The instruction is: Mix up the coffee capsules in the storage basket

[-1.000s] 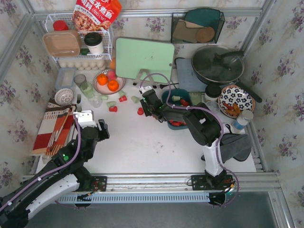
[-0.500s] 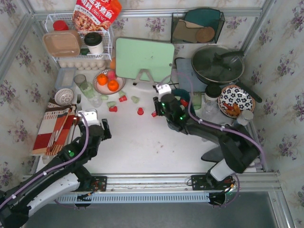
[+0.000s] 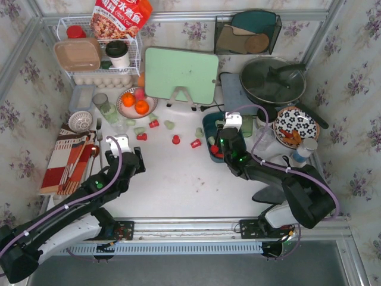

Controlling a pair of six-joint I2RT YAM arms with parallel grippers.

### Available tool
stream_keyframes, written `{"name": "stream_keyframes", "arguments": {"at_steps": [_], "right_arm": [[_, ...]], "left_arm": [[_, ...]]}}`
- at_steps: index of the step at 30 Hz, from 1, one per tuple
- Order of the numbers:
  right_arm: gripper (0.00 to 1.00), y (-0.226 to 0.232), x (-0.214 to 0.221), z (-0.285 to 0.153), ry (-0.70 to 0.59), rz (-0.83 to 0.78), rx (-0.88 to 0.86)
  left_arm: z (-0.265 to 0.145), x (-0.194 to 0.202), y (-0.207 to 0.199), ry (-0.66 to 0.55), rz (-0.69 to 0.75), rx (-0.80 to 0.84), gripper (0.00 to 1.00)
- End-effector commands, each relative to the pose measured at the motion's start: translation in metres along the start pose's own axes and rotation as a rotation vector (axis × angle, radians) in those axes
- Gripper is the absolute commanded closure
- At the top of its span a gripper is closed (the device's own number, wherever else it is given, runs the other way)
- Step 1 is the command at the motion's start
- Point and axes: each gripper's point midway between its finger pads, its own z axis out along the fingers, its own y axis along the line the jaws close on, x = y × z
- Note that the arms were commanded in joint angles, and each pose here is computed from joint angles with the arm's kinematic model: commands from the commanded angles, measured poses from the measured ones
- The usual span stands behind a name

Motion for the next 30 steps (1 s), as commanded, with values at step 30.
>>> {"name": "stream_keyframes", "arguments": {"at_steps": [30], "right_arm": [[0.37,-0.028,-0.005,-0.001,-0.038,0.331,-0.074]], "left_arm": [[0.040,-0.011,-0.077,0.077,0.040,0.121,0.26]]}}
